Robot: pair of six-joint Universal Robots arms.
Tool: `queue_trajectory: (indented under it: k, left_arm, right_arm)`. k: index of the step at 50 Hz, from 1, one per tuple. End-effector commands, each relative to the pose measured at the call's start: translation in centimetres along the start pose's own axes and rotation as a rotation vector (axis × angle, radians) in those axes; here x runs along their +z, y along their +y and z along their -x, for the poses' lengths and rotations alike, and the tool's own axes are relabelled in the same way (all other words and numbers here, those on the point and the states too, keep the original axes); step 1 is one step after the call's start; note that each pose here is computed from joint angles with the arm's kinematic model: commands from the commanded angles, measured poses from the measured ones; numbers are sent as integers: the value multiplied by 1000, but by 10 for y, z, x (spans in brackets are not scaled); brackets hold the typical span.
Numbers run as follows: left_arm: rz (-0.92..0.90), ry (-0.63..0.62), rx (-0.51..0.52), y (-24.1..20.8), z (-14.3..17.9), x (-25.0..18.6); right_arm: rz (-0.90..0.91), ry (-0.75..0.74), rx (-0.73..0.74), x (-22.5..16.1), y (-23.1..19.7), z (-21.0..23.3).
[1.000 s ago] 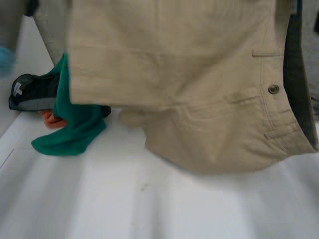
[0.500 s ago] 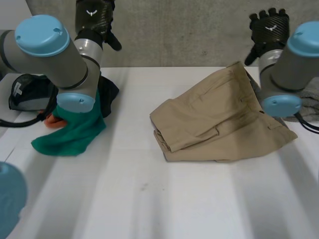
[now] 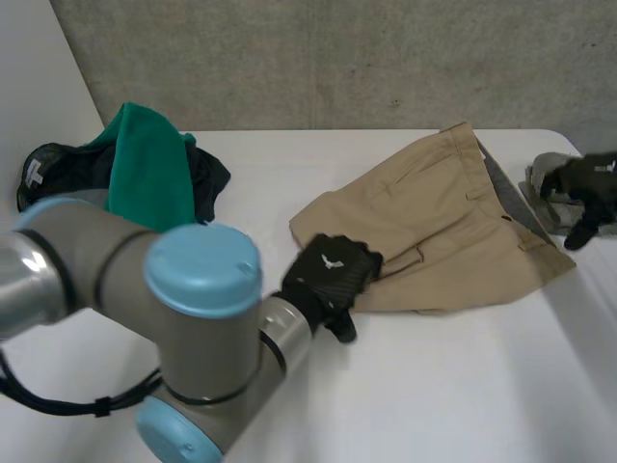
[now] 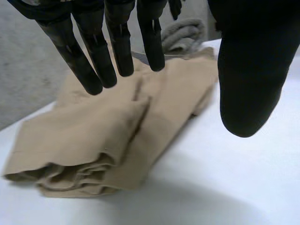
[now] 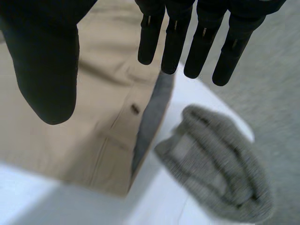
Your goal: Fold the laundry.
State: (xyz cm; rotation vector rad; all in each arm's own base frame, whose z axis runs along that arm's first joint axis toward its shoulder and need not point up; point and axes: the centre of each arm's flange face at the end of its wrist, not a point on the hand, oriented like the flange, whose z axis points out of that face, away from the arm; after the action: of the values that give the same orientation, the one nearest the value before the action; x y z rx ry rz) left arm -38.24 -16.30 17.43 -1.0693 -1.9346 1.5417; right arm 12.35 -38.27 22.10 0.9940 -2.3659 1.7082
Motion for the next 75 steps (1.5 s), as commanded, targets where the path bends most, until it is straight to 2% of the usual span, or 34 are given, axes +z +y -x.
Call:
queue_trajectory:
  k: [1, 7, 16, 31, 36, 40, 45, 50, 55, 58, 60, 64, 70, 75]
  left_arm:
    - [-9, 11, 16, 12, -15, 28]
    - [12, -22, 57, 24, -15, 48]
    - [-7, -71, 220, 28, -1, 80]
    - [-20, -85, 243, 33, 8, 103]
    - [-49, -162, 226, 6, 19, 92]
    - [-115, -218, 194, -35, 32, 70]
    - [-221, -253, 145, -87, 52, 32]
    - [-298, -275, 133, -111, 74, 20]
    - [-254, -338, 139, -92, 104, 40]
    - [-163, -368, 163, -57, 120, 64]
    - [-89, -382, 184, -26, 131, 80]
    - [-21, -358, 174, 8, 135, 93]
    - [-43, -368, 133, -8, 132, 78]
    - [-57, -424, 102, -33, 129, 34]
  right_arm:
    - [36, -104, -1, 20, 46, 2]
    - [44, -127, 11, 34, 69, 3]
    - [-31, -97, -16, 55, 85, 3]
    - [-104, -14, 19, 70, 88, 0]
    - [-124, 1, 67, 59, 71, -6]
    - [-141, -2, 118, 43, 49, -10]
    - [-169, -68, 181, 4, 5, -6]
    - [-150, -181, 234, -26, -23, 21]
    - [-78, -293, 258, -37, -28, 62]
    - [-15, -330, 267, -35, -21, 89]
    - [43, -322, 275, -29, -11, 105]
    - [99, -234, 285, -13, 3, 121]
    - [53, -97, 301, 2, 5, 124]
    - [18, -67, 323, 1, 0, 128]
